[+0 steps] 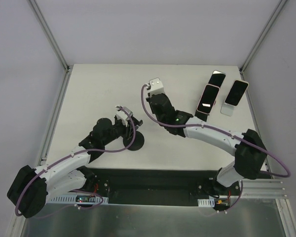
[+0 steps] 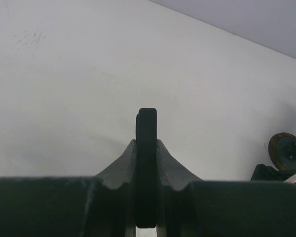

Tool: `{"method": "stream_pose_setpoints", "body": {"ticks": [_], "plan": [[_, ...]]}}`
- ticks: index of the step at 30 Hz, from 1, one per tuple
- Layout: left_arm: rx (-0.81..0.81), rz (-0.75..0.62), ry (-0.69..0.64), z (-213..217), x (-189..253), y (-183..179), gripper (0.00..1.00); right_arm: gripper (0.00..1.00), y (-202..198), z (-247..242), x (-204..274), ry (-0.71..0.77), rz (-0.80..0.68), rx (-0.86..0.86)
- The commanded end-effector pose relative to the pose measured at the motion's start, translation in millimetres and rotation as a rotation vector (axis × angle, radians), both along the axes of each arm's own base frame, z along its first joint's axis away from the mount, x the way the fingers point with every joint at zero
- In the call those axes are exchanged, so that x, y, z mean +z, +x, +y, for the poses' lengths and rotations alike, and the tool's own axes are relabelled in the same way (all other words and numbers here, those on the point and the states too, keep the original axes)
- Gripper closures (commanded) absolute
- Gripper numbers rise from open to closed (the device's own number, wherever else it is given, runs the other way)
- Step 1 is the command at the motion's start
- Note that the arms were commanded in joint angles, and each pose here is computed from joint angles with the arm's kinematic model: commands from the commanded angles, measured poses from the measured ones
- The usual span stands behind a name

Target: Remove the phone from the phone stand

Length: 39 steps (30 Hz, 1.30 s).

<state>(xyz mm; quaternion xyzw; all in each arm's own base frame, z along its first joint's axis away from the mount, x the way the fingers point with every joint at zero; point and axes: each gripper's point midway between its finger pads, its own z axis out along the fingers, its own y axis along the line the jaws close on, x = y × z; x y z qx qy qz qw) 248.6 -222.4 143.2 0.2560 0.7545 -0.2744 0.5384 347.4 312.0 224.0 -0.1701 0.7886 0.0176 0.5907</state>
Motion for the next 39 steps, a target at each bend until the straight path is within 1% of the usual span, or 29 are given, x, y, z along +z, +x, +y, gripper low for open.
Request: {"method": "stream_pose_setpoints", "body": {"ticks": [1,2,3,4,5,7,8,9,10,11,12,13,14,15,16,17,18,19,20,22,26,28,29,31,33,35,36,38,39], "plan": [[0.068,-0.097,0.026,14,25,23,1.0,0.99,-18,-23,58,0.101,-0.124,0.065],[0.072,-0.105,0.021,15,31,28,1.0,0.99,-23,-26,57,0.104,-0.123,0.08],[0.077,-0.105,0.015,17,33,32,1.0,0.99,-30,-32,66,0.128,-0.136,0.091],[0.079,-0.103,0.018,18,33,37,1.0,0.99,-35,-35,62,0.131,-0.129,0.108],[0.089,-0.116,0.009,23,41,46,1.0,0.99,-41,-39,51,0.119,-0.113,0.118],[0.096,-0.113,0.025,27,39,59,1.0,0.99,-51,-51,53,0.131,-0.111,0.13],[0.1,-0.137,0.012,32,52,71,1.0,0.99,-56,-56,42,0.122,-0.094,0.131],[0.094,-0.143,0.012,33,55,77,1.0,0.99,-63,-64,47,0.136,-0.097,0.132],[0.086,-0.122,0.029,34,47,87,1.0,0.99,-67,-67,46,0.14,-0.094,0.14],[0.087,-0.147,0.025,35,60,99,1.0,0.99,-71,-71,44,0.149,-0.087,0.144],[0.096,-0.147,0.031,41,62,110,1.0,0.99,-77,-79,42,0.151,-0.084,0.146],[0.093,-0.13,0.059,42,50,121,1.0,0.99,-80,-82,40,0.147,-0.079,0.152],[0.089,-0.164,0.058,41,65,134,1.0,0.99,-83,-85,40,0.149,-0.078,0.156],[0.086,-0.163,0.062,45,66,143,1.0,0.99,-88,-92,38,0.141,-0.071,0.154],[0.081,-0.142,0.075,45,57,154,1.0,0.99,-89,-97,38,0.138,-0.072,0.145],[0.077,-0.166,0.063,44,70,167,1.0,0.99,-92,-99,37,0.136,-0.07,0.147],[0.072,-0.168,0.053,45,73,175,1.0,0.99,-94,-104,41,0.138,-0.081,0.146],[0.054,-0.129,0.041,47,61,185,1.0,0.99,-96,-107,36,0.128,-0.075,0.145],[0.05,-0.151,0.029,46,74,198,1.0,0.99,-97,-111,33,0.113,-0.067,0.141],[0.018,-0.129,0.024,45,71,218,1.0,0.99,-100,-115,31,0.1,-0.062,0.142],[-0.02,-0.085,0.024,43,63,245,0.99,0.99,-104,-122,31,0.094,-0.059,0.136],[-0.029,-0.064,0.027,43,53,253,0.95,0.99,-104,-124,31,0.09,-0.06,0.131],[-0.031,-0.067,0.027,43,57,256,0.93,0.99,-104,-124,30,0.086,-0.056,0.131],[-0.041,-0.056,0.034,42,51,257,0.91,0.99,-103,-124,32,0.081,-0.06,0.131],[-0.051,-0.043,0.032,41,49,255,0.83,0.99,-102,-122,34,0.074,-0.061,0.136],[-0.056,-0.034,0.031,41,46,251,0.74,0.99,-101,-120,34,0.066,-0.058,0.14],[-0.059,-0.03,0.031,41,45,249,0.65,0.99,-100,-119,37,0.068,-0.061,0.139],[-0.059,-0.026,0.031,42,45,243,0.56,0.99,-100,-116,37,0.07,-0.058,0.147],[-0.058,-0.026,0.033,43,47,240,0.43,0.99,-100,-114,38,0.074,-0.057,0.153]]}}
